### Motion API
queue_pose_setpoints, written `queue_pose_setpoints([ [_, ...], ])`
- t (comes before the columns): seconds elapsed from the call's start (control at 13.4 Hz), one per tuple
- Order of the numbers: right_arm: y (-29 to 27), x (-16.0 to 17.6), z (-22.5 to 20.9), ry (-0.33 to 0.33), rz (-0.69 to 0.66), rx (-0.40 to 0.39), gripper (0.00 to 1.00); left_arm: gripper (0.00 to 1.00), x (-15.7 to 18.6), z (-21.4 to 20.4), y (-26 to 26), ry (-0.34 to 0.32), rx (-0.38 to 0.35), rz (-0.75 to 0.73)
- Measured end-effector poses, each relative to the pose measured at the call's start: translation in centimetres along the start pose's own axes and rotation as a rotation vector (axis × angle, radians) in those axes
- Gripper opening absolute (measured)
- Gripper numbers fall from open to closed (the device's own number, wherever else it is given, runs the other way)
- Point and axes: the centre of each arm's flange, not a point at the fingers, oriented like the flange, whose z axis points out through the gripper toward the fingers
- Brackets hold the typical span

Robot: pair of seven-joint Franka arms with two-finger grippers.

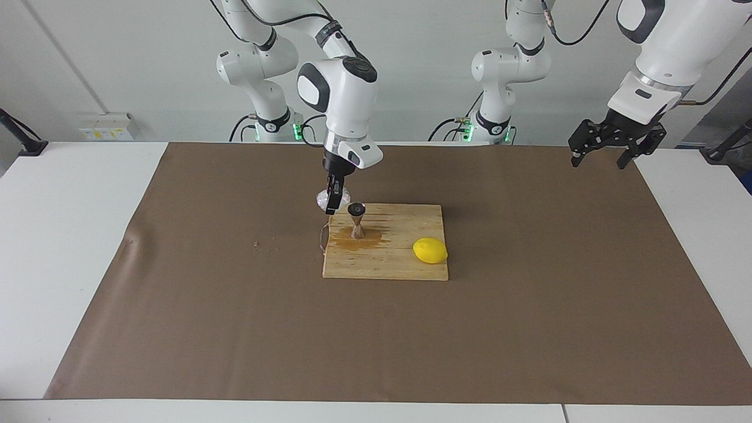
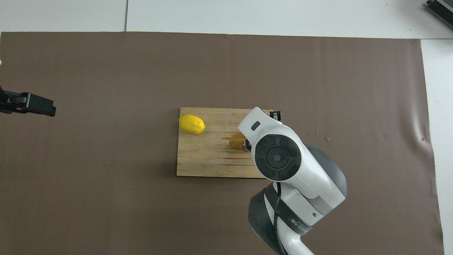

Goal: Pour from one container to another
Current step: 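Carry the white cup off the board, away from the metal cup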

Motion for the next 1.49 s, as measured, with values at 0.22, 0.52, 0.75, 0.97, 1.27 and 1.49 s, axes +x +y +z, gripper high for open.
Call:
queue_pose_setpoints([
  [0.22,1.1,-2.6,0.4,0.040,0.014,0.032,0.51,1.00,0.0,0.0,0.0,0.000,0.000,0.000],
  [0.52,2.0,-5.6,1.4,0.090,0.007,0.067,0.51,1.00,0.0,0.0,0.0,0.000,0.000,0.000],
  [0.75,2.4,-7.7,2.5,0.116,0.003,0.080,0.51,1.00,0.0,0.0,0.0,0.000,0.000,0.000],
  [0.97,2.7,-9.4,3.1,0.173,0.010,0.105,0.51,1.00,0.0,0.0,0.0,0.000,0.000,0.000],
  [1.27,3.4,-14.2,4.7,0.251,0.021,0.124,0.51,1.00,0.0,0.0,0.0,0.000,0.000,0.000],
  [1.49,3.2,-16.6,6.0,0.333,0.009,0.129,0.51,1.00,0.0,0.0,0.0,0.000,0.000,0.000],
])
